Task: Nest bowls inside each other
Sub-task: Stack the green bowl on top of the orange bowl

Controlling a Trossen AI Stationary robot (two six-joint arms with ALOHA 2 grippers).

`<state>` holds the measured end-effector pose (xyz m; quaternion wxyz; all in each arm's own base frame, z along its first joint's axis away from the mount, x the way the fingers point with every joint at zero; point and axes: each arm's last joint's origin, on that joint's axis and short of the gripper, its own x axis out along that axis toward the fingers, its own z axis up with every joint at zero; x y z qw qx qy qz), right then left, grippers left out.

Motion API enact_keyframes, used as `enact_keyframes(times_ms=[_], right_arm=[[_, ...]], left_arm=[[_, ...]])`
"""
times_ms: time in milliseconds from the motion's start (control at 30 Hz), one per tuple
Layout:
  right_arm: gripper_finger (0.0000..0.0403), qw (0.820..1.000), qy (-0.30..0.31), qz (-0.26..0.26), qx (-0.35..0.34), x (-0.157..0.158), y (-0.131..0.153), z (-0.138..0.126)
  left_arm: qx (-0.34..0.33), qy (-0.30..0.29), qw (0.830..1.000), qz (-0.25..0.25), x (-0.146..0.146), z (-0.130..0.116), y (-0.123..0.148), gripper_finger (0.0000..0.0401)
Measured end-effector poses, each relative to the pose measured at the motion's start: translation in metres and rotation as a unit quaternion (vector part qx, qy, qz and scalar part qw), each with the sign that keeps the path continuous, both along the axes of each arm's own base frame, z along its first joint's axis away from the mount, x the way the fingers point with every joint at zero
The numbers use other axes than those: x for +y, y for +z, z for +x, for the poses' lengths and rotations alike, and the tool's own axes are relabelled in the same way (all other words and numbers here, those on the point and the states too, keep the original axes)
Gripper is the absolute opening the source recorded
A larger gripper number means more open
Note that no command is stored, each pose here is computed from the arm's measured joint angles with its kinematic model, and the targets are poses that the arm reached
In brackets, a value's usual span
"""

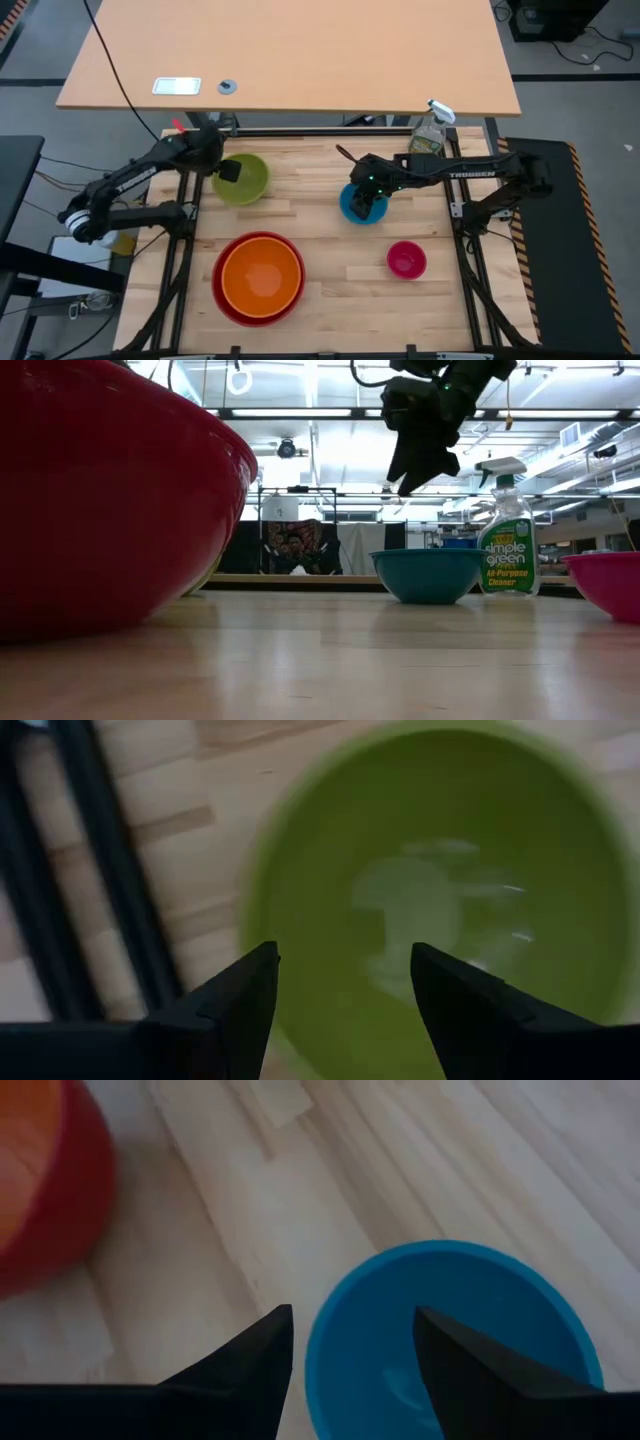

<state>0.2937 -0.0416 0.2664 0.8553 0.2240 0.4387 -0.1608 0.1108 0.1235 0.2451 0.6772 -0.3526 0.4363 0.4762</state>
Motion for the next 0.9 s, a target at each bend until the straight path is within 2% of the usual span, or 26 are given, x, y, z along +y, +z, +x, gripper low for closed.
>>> enact_keyframes(times_ms=[400,633,767,900], right_arm=[[0.0213,0.998,0.031,-0.024,-0.042,0.004,0.006,0.006],[0.0213,0.998,0.039,-0.031,-0.048,0.004,0.007,0.007],[0.0213,0.997,0.039,-0.035,-0.059,0.003,0.009,0.009],[0.0213,0.996,0.035,-0.035,-0.074,0.003,0.01,0.011]], left_arm=[[0.075,0.017,0.994,-0.072,0.035,-0.007,-0.03,0.0231],[0.097,0.014,0.99,-0.098,0.043,-0.004,-0.042,0.0229],[0.082,-0.004,0.99,-0.111,0.042,-0.003,-0.044,0.0198],[0.076,-0.008,0.989,-0.124,0.04,-0.003,-0.047,0.014]])
